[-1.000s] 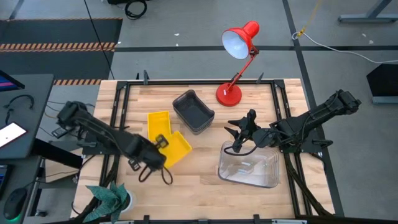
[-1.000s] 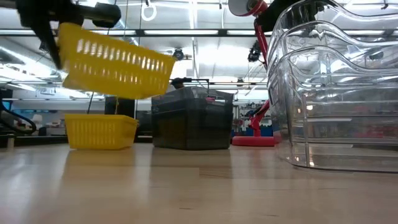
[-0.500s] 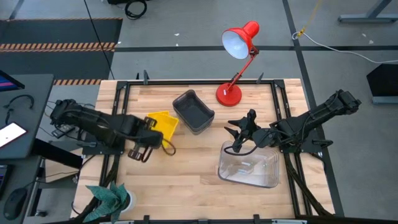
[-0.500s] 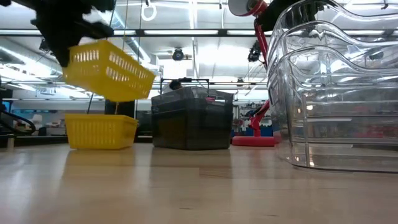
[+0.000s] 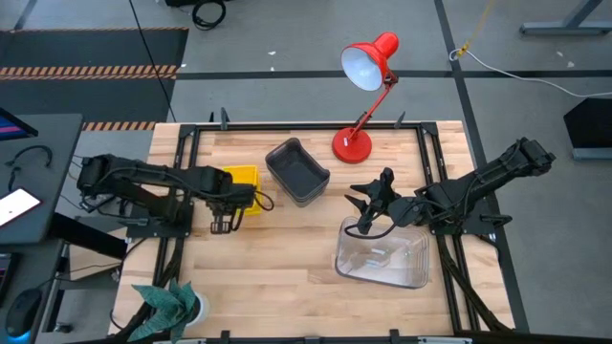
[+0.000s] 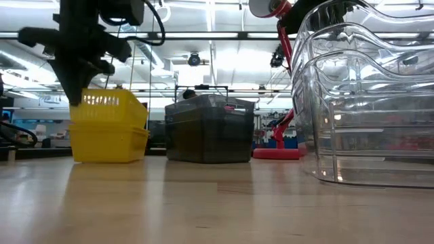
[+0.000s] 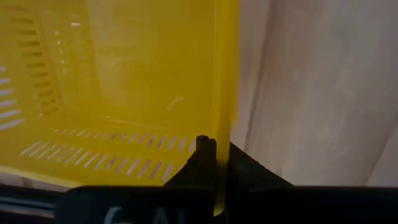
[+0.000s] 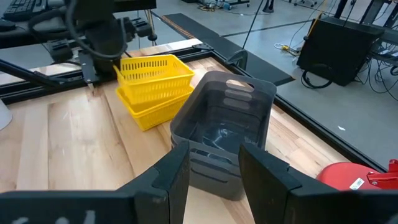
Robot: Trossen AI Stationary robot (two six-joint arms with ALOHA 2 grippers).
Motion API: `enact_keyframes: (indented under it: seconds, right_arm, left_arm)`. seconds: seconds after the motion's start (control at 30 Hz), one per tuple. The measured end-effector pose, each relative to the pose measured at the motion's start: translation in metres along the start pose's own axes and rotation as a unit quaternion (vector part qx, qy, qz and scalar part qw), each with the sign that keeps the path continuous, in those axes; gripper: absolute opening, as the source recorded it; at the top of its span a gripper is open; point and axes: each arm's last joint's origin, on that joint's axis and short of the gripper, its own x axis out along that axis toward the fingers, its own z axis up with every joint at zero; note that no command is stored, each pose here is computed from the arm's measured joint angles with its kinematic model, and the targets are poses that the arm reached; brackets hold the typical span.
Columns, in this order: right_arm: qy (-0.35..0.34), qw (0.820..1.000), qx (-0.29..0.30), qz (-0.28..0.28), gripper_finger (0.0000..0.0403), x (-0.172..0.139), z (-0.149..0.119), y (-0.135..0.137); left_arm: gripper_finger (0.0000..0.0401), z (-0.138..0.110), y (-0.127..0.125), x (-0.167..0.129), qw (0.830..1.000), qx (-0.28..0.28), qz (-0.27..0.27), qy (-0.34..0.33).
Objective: Stack baskets by color
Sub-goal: Stack the yellow bin on the stacked yellow bins, then return to Home Position
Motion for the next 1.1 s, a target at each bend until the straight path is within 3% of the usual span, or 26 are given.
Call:
enact_keyframes:
  seconds: [0.4, 0.67, 0.8, 0.93, 1.1]
  right_arm:
    - [0.000, 1.000, 0.001, 0.000, 0.0143, 0.000, 0.000, 0.000]
    - [0.000, 1.000, 0.000, 0.000, 0.0143, 0.000, 0.000, 0.000]
    - [0.000, 1.000, 0.000, 0.000, 0.0143, 0.000, 0.000, 0.000]
    - [0.003, 1.000, -0.005, 0.001, 0.0143, -0.001, -0.001, 0.000]
    - [0.020, 1.000, -0.022, -0.004, 0.0142, -0.002, -0.006, -0.001]
  left_arm:
    - [0.0024, 0.004, 0.007, 0.004, 0.999, -0.041, 0.005, -0.010]
    - [0.0158, 0.011, 0.005, 0.003, 0.998, -0.043, 0.002, -0.045]
    - [0.0201, 0.013, 0.005, 0.003, 0.998, -0.044, 0.001, -0.054]
    - [0.0210, 0.016, 0.005, 0.002, 0.996, -0.037, 0.000, -0.077]
    - [0.0181, 0.020, 0.007, -0.012, 0.987, -0.008, 0.000, -0.160]
